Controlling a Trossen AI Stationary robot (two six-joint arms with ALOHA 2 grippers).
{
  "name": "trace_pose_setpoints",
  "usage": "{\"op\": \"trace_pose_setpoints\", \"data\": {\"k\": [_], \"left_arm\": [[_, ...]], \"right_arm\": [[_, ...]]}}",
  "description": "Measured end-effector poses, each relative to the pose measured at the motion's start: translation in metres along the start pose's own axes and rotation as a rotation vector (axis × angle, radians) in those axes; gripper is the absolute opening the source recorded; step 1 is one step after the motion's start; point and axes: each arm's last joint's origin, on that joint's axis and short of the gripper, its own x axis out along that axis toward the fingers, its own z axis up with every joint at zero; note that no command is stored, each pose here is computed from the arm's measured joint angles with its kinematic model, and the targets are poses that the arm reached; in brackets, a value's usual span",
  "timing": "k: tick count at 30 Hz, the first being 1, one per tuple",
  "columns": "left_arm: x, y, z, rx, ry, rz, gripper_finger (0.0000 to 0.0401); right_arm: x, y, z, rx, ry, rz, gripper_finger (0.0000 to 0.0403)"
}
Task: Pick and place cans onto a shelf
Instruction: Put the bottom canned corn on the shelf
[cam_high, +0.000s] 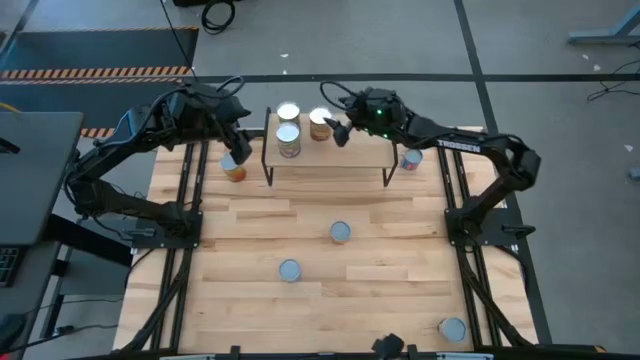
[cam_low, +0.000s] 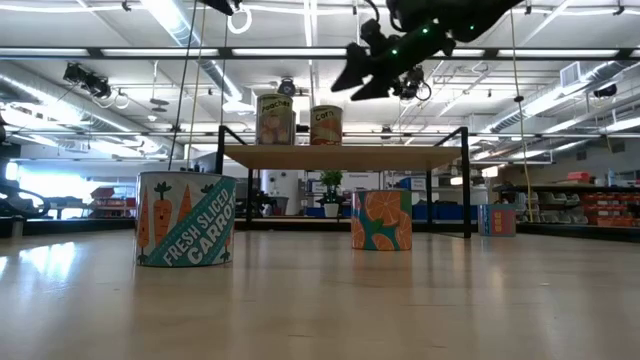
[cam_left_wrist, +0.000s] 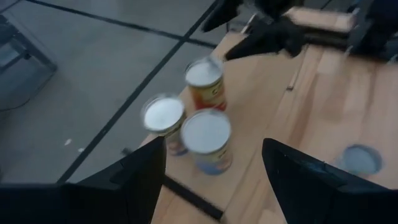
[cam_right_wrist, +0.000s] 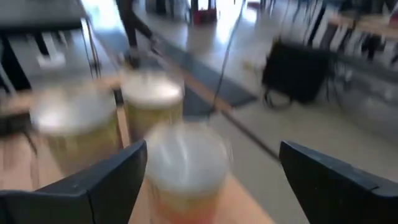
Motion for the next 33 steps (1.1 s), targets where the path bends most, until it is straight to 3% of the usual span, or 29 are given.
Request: {"op": "trace_pose_setpoints", "data": {"k": [4,9,21,26,33], "left_arm": [[0.0,0.001,-0.002,0.014,0.021,0.021,0.027],[0.0,0.0,-0.002,0.014,0.018,0.02,0.027],[0.0,0.0,-0.002,0.005,0.017,0.021,0.027],[0.0,0.0,-0.002,-0.02,0.017,0.021,0.027],[0.0,0.0,-0.002,-0.021,0.017,0.021,0.027]], "right_arm": [[-0.002,0.002,-0.012,-0.021,0.132,-0.009,0.0375],[0.014,0.003,-0.026,-0.062,0.181,-0.119,0.0375],[0.023,0.002,-0.029,-0.091,0.159,-0.151,0.0375],[0.023,-0.005,-0.029,-0.104,0.161,-0.217,0.0375],[0.024,-0.005,-0.025,-0.041,0.113,-0.147,0.0375]]}}
